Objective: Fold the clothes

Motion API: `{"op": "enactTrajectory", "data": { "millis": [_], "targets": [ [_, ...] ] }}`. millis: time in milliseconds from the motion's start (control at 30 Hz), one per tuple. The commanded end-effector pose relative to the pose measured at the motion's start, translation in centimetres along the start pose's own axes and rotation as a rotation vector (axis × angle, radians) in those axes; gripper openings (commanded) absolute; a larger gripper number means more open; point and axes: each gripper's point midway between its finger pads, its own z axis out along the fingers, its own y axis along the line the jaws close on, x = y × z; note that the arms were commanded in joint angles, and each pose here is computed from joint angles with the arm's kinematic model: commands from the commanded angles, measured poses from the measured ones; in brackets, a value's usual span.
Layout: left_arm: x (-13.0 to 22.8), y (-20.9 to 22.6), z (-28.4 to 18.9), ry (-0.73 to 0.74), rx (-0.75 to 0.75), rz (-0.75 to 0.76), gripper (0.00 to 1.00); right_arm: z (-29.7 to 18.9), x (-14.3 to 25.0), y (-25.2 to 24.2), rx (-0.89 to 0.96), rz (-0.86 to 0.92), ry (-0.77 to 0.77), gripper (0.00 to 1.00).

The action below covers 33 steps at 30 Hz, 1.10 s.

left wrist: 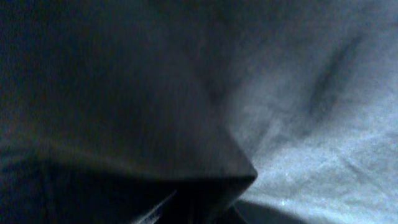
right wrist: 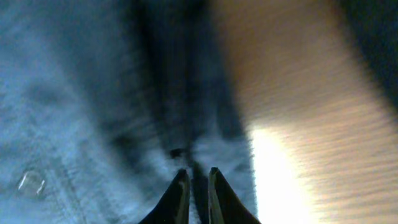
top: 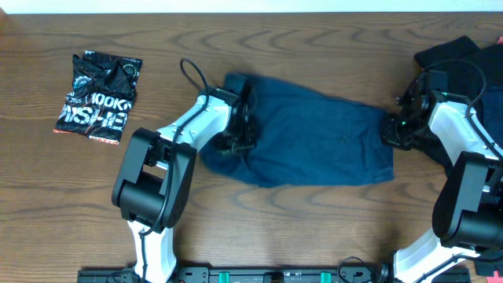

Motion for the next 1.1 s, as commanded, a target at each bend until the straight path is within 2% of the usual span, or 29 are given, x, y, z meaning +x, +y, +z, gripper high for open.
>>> {"op": "enactTrajectory", "data": {
  "millis": [0, 67, 167, 333, 367, 400, 433, 567, 667, 867, 1067],
  "targets": [
    [4.7, -2.9, 0.7, 0.191, 0.088, -0.16, 0.06, -0.3, -1.6, -1.6, 0.106, -0.002, -0.078, 0.15],
    [6.4, -4.7, 0.8, 0.236, 0.112, -0.145, 0.06, -0.4, -2.4, -1.4, 0.099, -0.006, -0.11, 0.17],
    [7.7, -6.5, 0.5, 0.219, 0.109, -0.106, 0.09, -0.6, -2.9, -0.5, 0.052, -0.012, -0.132, 0.28],
    [6.0, -6.4, -2.3, 0.002, 0.032, -0.027, 0.17, -1.6, -3.9, 1.4, -0.046, -0.077, -0.184, 0.38],
    [5.5, -5.9, -3.2, -0.046, 0.012, -0.027, 0.44, -2.1, -4.3, 1.6, -0.05, -0.08, -0.206, 0.4],
    [4.8, -5.4, -4.3, -0.097, -0.003, -0.03, 0.85, -2.5, -4.7, 1.7, -0.053, -0.083, -0.226, 0.41],
    [4.2, -4.8, -5.3, -0.143, -0.016, -0.037, 0.98, -3.2, -5.3, 1.9, -0.057, -0.086, -0.255, 0.43],
    [1.9, -2.4, -8.7, -0.274, -0.04, -0.077, 0.99, -5.0, -6.9, 2.4, -0.067, -0.097, -0.329, 0.5],
    [0.2, -0.1, -9.9, -0.317, -0.053, -0.15, 0.99, -5.3, -7.1, 2.5, -0.069, -0.099, -0.336, 0.52],
    [-2.6, 4.7, -9.7, -0.317, -0.071, -0.296, 0.98, -5.0, -6.4, 2.3, -0.06, -0.112, -0.306, 0.54],
    [-3.7, 5.6, -6.7, -0.242, -0.076, -0.259, 0.98, -4.9, -5.9, 2.2, -0.058, -0.109, -0.285, 0.54]
  ]
}}
